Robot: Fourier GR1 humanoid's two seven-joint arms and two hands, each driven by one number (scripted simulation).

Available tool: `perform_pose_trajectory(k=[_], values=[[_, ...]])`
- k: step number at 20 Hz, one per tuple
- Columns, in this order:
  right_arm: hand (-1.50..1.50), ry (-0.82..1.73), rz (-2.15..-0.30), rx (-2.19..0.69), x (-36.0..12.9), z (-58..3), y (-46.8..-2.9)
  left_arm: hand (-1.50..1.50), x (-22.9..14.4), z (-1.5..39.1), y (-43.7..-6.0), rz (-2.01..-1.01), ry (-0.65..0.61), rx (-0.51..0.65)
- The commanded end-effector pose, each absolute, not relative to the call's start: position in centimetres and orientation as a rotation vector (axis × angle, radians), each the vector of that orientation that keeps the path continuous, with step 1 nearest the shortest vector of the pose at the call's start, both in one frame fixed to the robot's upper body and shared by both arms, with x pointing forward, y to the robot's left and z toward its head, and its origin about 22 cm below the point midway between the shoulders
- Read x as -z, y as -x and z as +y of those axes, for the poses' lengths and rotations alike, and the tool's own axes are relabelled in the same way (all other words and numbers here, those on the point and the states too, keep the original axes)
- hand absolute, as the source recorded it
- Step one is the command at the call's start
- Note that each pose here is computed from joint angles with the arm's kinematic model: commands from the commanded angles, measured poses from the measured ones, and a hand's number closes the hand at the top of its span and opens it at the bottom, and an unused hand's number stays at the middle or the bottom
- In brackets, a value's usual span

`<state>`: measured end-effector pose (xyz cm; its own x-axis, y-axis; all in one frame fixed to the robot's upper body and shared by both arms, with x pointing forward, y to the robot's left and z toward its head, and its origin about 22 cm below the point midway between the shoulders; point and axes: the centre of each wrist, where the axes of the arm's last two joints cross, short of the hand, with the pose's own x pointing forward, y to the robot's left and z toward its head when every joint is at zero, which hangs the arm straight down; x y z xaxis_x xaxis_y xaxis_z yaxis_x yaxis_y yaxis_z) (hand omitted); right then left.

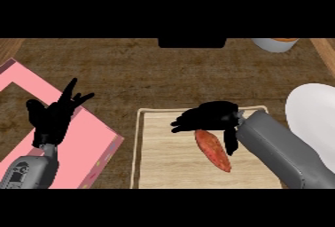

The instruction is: Pick the sweet potato from the tray and place it in the plate

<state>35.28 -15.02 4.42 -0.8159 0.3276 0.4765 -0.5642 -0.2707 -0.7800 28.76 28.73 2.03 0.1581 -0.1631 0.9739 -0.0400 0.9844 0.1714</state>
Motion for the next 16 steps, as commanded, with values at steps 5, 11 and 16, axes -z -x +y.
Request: perform_pose_trajectory(k=[5,11,16], values=[[1.5,-0.499,-1.369,-2.284,-3.0,-13.1,-32.6,0.0,-2.4,27.8,-28.0,-1.395,-0.172,0.085],[1.5,-0.527,-1.416,-2.186,-1.5,-14.6,-32.2,0.0,-1.0,26.7,-27.6,-1.41,-0.154,0.094],[1.5,-0.413,-1.595,-2.087,-2.3,-17.5,-32.8,0.0,-2.4,28.8,-28.4,-1.414,-0.191,0.082]])
